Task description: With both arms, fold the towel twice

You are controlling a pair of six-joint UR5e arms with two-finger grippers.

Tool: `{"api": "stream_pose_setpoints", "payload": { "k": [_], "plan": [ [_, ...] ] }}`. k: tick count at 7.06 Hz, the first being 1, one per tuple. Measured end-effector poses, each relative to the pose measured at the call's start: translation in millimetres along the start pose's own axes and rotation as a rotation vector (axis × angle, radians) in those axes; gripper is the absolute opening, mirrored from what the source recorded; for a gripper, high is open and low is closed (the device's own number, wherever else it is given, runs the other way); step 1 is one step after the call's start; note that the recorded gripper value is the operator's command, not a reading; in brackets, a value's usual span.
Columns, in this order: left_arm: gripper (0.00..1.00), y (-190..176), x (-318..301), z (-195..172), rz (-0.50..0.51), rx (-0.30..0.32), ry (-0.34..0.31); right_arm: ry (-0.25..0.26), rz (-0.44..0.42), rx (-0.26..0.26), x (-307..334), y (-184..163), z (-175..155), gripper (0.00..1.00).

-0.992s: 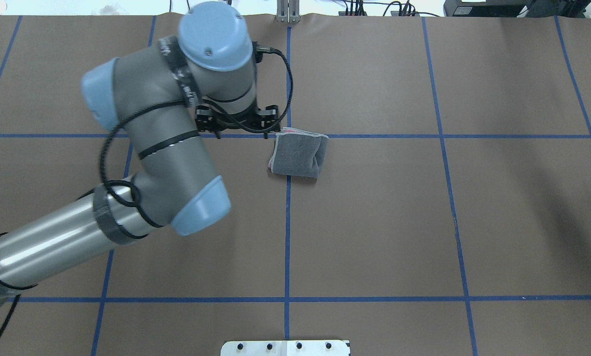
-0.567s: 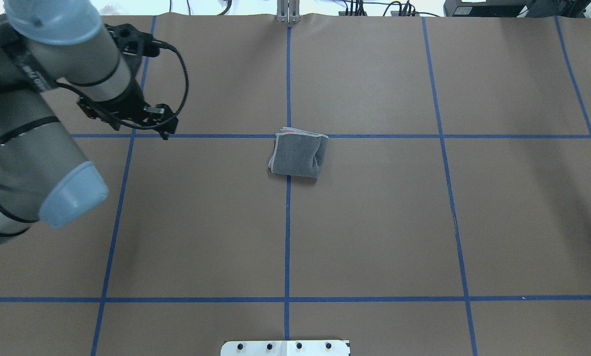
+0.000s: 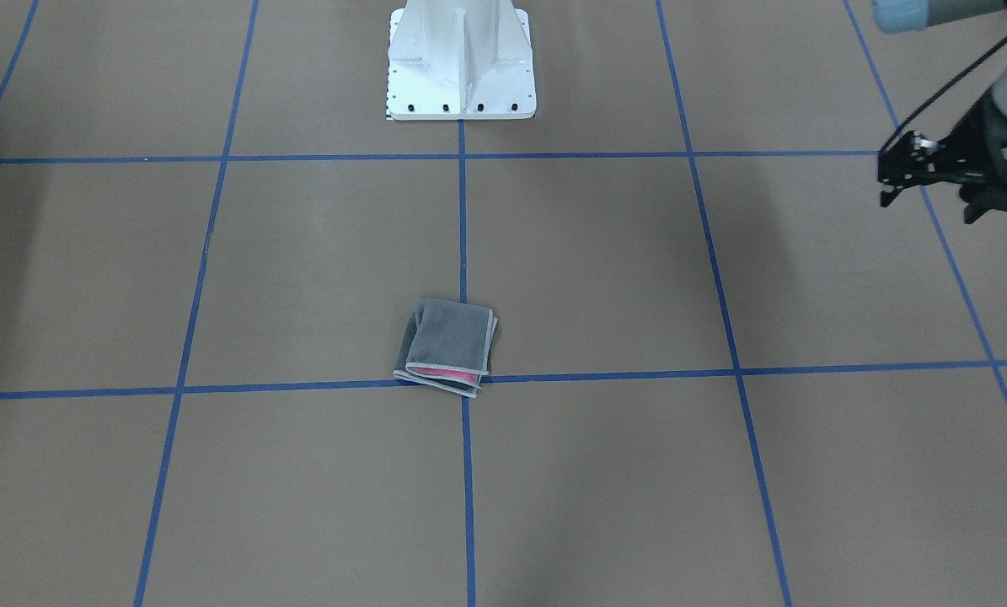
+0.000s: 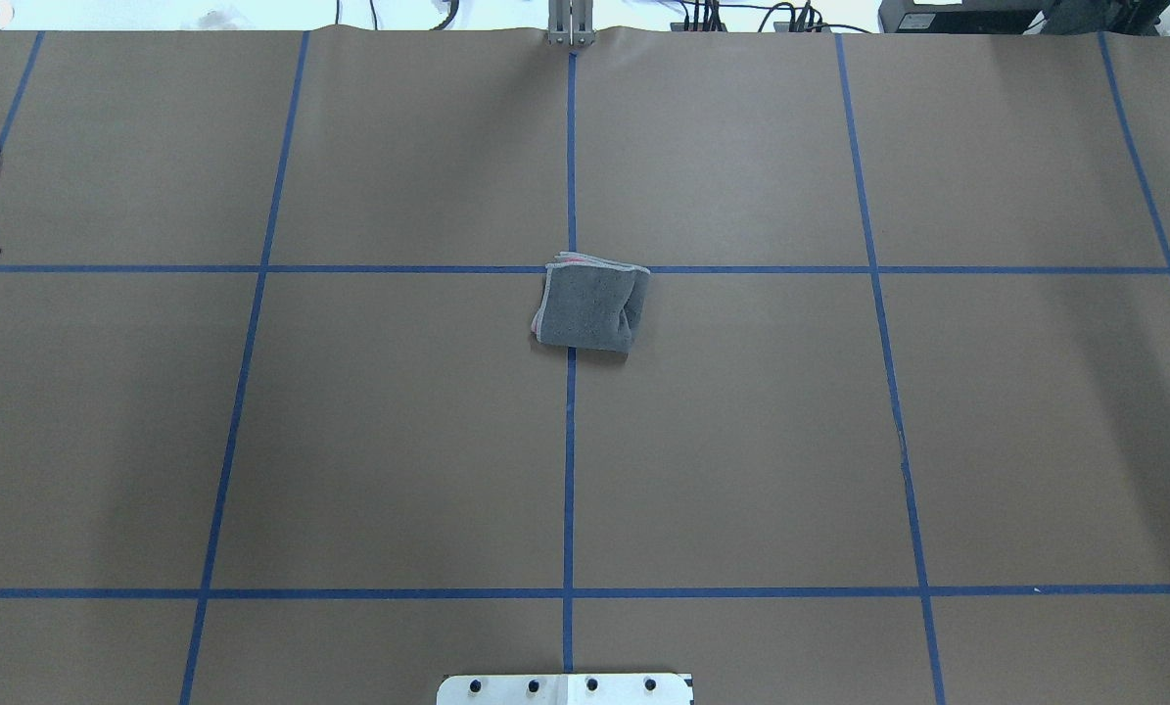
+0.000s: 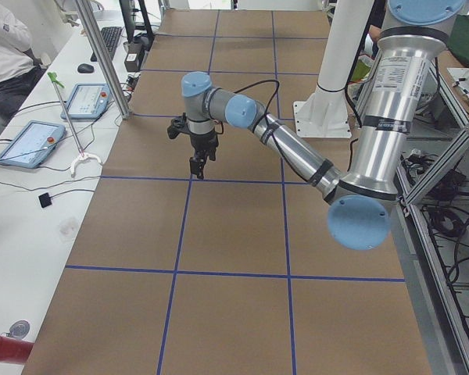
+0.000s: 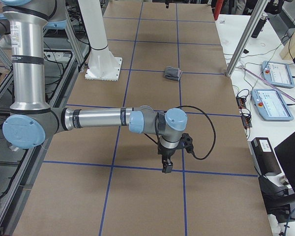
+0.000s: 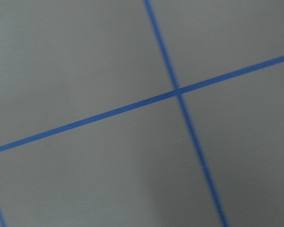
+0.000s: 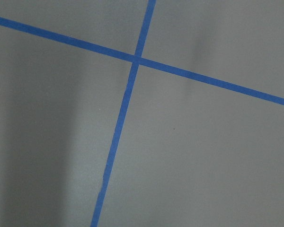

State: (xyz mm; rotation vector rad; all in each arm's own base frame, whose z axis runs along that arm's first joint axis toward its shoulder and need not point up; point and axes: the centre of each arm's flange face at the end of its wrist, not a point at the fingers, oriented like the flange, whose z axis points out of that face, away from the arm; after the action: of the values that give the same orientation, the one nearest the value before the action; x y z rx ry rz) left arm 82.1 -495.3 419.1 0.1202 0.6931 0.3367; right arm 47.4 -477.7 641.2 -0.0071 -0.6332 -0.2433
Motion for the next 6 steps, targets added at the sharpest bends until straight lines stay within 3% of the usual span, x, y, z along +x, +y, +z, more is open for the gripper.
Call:
{"api": "stream_pose_setpoints", "payload": {
  "k": [3, 6],
  "plan": [
    [1.0, 84, -130, 10, -0.009, -0.038, -0.005, -0.004, 0.046, 0.018, -6, -1, -8, 0.99],
    [1.0, 150, -216, 48, -0.176, -0.095, 0.038, -0.004, 0.056, 0.028, -9, -3, -12, 0.99]
  ]
}}
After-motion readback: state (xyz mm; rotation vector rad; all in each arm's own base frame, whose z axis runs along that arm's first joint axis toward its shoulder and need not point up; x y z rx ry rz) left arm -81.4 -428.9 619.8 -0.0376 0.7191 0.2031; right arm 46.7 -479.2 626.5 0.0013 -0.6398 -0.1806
